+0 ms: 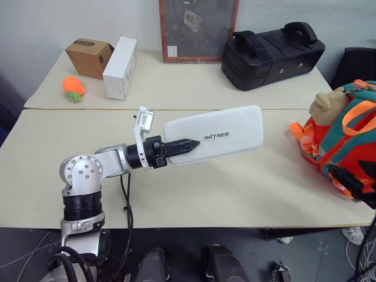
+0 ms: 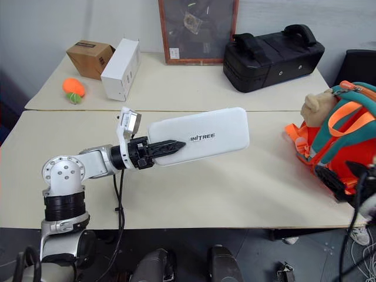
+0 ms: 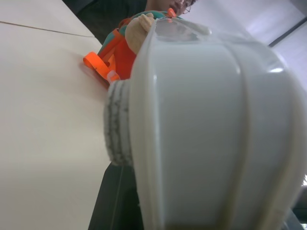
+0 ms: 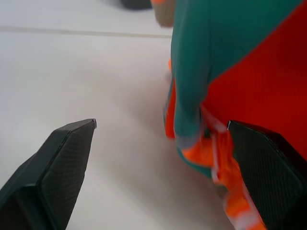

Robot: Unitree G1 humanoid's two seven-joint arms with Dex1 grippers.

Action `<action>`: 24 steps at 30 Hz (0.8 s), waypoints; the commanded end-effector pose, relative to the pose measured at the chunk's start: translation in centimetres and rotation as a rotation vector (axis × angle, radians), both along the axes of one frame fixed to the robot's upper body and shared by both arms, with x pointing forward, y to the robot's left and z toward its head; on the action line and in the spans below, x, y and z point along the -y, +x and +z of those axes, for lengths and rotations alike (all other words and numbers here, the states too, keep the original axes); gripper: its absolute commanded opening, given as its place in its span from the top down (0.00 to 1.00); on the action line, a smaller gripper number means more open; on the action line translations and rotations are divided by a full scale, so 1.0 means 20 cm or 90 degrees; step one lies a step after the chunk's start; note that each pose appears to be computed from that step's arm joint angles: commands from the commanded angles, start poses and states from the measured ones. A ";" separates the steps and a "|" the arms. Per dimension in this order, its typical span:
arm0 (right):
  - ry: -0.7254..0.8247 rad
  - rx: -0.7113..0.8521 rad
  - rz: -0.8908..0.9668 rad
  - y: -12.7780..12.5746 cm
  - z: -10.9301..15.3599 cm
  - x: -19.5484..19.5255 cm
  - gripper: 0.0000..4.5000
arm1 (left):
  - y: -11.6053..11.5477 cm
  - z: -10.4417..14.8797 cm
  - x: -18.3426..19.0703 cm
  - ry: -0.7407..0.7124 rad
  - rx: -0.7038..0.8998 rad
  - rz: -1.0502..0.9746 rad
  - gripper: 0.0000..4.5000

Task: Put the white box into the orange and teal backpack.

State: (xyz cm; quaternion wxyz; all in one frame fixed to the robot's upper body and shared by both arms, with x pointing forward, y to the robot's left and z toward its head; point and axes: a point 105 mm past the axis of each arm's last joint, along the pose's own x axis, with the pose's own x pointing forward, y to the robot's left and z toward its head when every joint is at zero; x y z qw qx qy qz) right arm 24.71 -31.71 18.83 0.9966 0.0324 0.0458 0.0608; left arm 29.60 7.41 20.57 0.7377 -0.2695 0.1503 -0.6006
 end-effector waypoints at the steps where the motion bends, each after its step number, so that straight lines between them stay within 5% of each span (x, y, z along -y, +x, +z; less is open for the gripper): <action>1: 0.030 0.042 -0.061 0.11 0.05 0.05 0.01 | 0.01 0.06 -0.03 0.003 0.047 0.020 0.73; 6: 0.070 0.081 -0.097 0.25 0.07 0.10 0.01 | 0.00 0.07 -0.07 0.015 0.056 0.040 0.73; 9: 0.059 0.092 -0.089 0.30 0.07 0.08 0.13 | 0.01 0.09 -0.09 0.012 0.061 0.064 0.73; 20: 0.038 0.096 -0.021 0.37 0.07 -0.01 0.99 | 0.05 0.08 -0.22 0.057 0.073 0.163 0.73; 24: 0.040 0.128 0.078 0.41 0.18 -0.12 0.99 | 0.08 0.12 -0.29 0.063 0.097 0.215 0.73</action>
